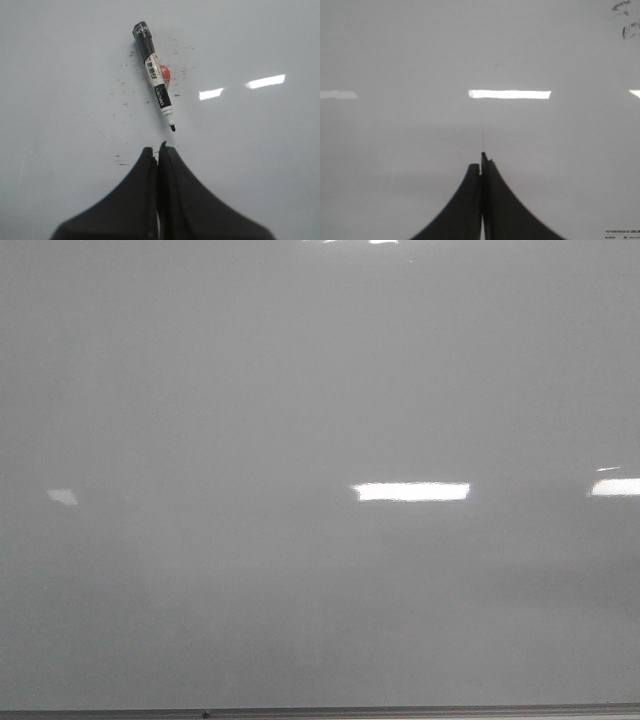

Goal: Write number 8 on whiteboard

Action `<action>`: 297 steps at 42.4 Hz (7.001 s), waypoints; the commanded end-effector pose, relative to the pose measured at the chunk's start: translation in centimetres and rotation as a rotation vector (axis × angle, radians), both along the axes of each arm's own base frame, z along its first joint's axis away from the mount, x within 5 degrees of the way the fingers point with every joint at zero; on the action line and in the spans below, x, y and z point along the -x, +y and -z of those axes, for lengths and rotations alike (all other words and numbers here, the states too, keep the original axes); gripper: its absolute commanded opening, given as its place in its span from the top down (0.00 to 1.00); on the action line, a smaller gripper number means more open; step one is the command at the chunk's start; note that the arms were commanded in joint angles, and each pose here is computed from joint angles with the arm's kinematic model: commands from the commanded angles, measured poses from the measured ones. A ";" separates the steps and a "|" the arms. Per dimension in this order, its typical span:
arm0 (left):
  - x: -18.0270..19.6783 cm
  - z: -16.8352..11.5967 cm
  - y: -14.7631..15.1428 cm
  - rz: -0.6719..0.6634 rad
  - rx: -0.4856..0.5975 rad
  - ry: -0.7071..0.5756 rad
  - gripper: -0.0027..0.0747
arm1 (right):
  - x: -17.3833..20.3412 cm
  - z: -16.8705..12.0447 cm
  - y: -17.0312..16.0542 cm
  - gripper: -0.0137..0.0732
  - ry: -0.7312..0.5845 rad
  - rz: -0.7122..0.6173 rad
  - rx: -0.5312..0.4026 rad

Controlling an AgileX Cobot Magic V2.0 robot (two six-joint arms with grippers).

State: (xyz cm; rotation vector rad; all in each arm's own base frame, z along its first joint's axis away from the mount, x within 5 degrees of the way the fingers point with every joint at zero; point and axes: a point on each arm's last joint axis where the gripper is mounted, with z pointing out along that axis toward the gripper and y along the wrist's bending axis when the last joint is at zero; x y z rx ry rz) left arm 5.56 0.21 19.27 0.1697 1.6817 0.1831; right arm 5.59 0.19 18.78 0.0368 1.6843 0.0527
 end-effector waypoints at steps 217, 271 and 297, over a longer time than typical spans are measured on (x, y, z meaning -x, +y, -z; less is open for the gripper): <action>-11.2 -16.2 -21.1 1.105 -0.523 0.783 0.64 | -12.2 -15.9 20.0 0.92 0.490 -1.301 0.429; 1.7 -11.3 -4.8 0.747 0.113 0.075 0.99 | -23.1 -13.0 16.9 0.92 0.402 -0.766 0.025; 1.7 -11.3 -4.8 0.747 0.113 0.075 0.99 | -26.9 -9.5 20.1 0.91 0.501 -0.833 0.100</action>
